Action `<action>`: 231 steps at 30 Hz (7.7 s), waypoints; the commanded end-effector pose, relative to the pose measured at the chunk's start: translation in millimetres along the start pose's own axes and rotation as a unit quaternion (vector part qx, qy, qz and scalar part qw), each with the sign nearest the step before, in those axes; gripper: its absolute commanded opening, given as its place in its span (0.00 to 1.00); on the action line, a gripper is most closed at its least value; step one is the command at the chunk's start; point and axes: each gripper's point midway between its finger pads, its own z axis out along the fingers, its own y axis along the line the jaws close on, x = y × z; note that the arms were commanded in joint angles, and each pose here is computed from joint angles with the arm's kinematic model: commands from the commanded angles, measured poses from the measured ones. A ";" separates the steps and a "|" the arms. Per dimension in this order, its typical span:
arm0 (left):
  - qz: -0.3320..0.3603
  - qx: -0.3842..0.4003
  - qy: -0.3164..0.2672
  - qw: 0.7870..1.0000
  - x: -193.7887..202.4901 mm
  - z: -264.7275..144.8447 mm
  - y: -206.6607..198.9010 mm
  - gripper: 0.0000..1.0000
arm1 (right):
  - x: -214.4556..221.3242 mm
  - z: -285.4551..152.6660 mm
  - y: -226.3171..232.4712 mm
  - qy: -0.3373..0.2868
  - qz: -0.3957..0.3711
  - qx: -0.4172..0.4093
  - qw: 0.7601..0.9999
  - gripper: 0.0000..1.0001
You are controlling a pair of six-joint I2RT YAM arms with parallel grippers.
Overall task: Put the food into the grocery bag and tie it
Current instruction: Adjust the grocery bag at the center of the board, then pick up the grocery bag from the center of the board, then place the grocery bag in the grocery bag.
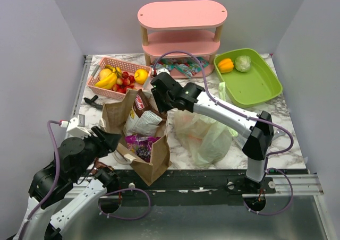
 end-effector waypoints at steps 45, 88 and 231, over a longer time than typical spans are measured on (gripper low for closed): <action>0.247 0.036 0.003 0.968 -68.4 109.3 -44.5 0.00 | -28.3 -57.2 -63.9 -0.070 0.153 0.116 0.979 0.01; 0.192 0.045 -0.030 0.980 -14.4 33.1 -8.5 0.61 | 6.3 -181.0 -191.7 -0.115 0.152 0.290 0.938 1.00; 0.206 0.148 -0.141 0.957 1.9 36.8 -12.5 0.62 | -101.9 -47.1 132.5 -0.114 0.055 -0.211 0.969 0.01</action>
